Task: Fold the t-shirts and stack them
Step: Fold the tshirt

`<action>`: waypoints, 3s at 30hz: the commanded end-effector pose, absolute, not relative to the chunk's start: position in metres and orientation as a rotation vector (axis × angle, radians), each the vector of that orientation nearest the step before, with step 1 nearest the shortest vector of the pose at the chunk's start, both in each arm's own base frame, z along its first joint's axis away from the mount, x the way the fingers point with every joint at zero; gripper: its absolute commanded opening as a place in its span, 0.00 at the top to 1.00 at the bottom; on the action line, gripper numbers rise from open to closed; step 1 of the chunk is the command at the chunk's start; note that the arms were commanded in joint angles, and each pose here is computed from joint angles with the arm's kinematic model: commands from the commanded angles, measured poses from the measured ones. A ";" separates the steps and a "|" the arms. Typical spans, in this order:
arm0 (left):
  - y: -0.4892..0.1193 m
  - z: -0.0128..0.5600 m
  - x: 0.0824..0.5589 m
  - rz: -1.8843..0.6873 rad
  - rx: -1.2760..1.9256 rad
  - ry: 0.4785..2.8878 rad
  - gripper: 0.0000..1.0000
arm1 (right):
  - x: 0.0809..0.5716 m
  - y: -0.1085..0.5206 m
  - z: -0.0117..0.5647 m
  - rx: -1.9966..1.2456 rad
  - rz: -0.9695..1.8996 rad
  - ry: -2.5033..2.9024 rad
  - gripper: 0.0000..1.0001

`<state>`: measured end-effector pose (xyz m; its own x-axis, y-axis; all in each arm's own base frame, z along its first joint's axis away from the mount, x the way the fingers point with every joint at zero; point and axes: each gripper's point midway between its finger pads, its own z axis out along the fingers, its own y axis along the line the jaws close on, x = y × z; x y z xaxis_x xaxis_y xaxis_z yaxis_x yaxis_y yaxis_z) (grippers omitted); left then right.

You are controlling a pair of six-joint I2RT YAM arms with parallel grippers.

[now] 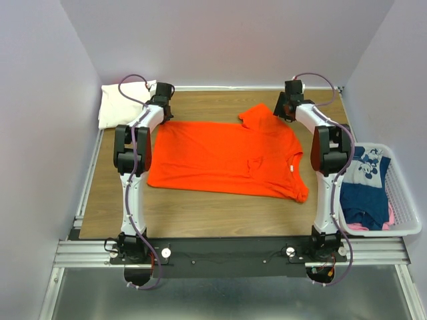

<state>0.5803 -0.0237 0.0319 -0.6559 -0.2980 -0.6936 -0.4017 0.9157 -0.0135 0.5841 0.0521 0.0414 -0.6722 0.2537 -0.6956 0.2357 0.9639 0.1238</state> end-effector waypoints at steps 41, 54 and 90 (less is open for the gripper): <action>-0.032 0.062 0.581 0.060 -0.474 2.269 1.00 | 0.607 0.100 0.099 0.157 -0.156 2.192 0.96; -0.030 0.100 0.579 -0.009 -0.479 2.185 1.00 | 0.561 0.094 0.137 0.226 -0.091 2.183 0.97; -0.031 0.092 0.483 -0.162 -0.628 2.233 1.00 | 0.381 0.078 0.125 0.423 0.108 2.319 0.99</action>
<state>0.4842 -0.0307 0.0714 -0.5994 -0.4648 -0.6517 -0.4014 0.8789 -0.2577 0.3925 0.0803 0.1184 -0.6578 0.3175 -0.6831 0.2558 0.9471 0.1939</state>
